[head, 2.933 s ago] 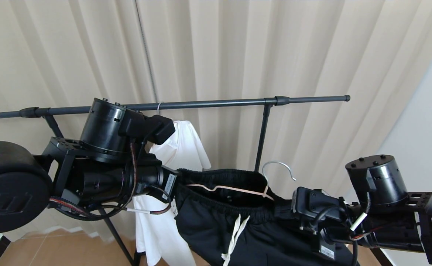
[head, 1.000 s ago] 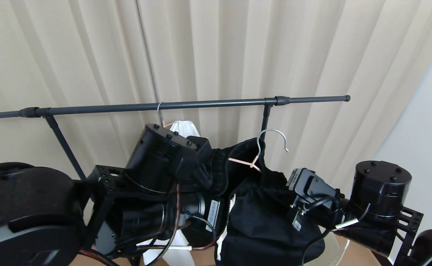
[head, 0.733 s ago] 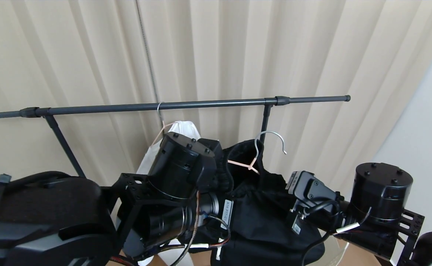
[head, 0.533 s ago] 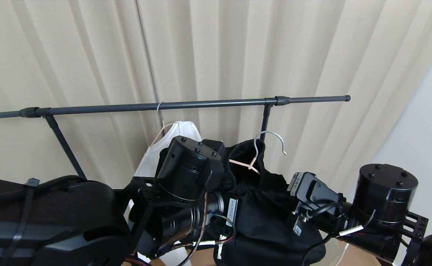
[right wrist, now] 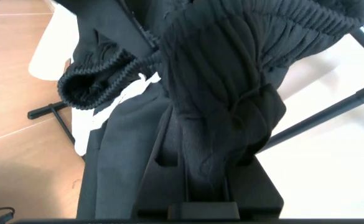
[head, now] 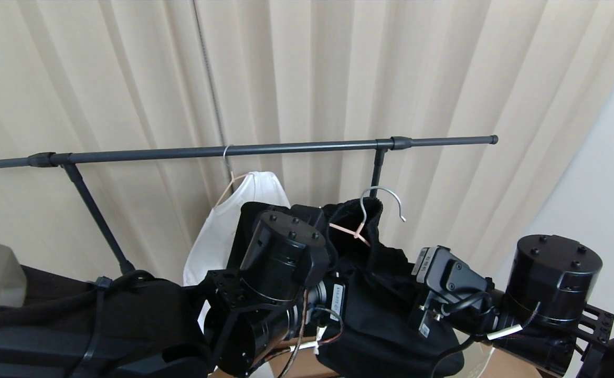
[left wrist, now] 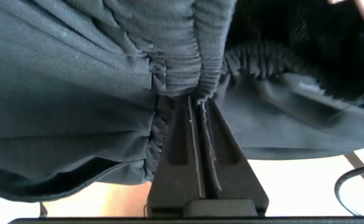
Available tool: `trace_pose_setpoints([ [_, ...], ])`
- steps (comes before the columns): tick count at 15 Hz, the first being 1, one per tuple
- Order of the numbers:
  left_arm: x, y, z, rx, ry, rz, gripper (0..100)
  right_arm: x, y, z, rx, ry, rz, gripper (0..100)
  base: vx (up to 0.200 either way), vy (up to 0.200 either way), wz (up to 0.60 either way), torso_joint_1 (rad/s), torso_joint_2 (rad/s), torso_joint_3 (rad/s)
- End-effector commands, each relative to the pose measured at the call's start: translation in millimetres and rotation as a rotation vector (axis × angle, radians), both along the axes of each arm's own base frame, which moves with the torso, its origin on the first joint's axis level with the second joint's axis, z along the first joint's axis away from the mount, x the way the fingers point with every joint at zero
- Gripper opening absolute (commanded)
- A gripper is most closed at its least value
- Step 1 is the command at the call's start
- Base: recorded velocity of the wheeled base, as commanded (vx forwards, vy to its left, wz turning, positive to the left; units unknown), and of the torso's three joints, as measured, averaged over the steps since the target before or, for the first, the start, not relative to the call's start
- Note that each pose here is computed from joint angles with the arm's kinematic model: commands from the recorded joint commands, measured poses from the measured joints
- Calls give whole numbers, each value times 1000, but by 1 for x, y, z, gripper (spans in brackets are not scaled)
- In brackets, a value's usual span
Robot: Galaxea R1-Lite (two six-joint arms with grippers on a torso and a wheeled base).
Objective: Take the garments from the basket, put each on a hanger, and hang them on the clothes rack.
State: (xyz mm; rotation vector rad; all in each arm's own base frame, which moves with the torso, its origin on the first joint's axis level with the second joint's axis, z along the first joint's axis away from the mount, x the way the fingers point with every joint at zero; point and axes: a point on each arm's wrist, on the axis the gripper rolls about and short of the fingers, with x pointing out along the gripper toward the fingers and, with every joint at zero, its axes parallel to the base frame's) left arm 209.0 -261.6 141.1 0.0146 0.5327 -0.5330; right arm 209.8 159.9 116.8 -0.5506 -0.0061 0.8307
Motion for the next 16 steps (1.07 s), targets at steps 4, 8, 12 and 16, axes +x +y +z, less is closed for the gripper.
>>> trace_pose_setpoints([
  [4, -12, 6, 4, -12, -22, -20, 100, -1, -1, 0, 0, -1, 1, 0, 0, 0, 0, 0, 0, 0],
  [8, -35, 36, 32, -7, -117, -63, 100, 0, -3, -2, 18, -3, 59, 0, 0, 0, 0, 0, 0, 0],
  [12, -50, 57, 38, 7, -153, -79, 100, 6, -11, -3, 29, -2, 66, 0, 0, 0, 0, 0, 0, 0],
  [16, -64, 78, 43, 53, -210, -112, 100, 13, -22, -2, 46, 5, 101, 0, 0, 0, 0, 0, 0, 0],
])
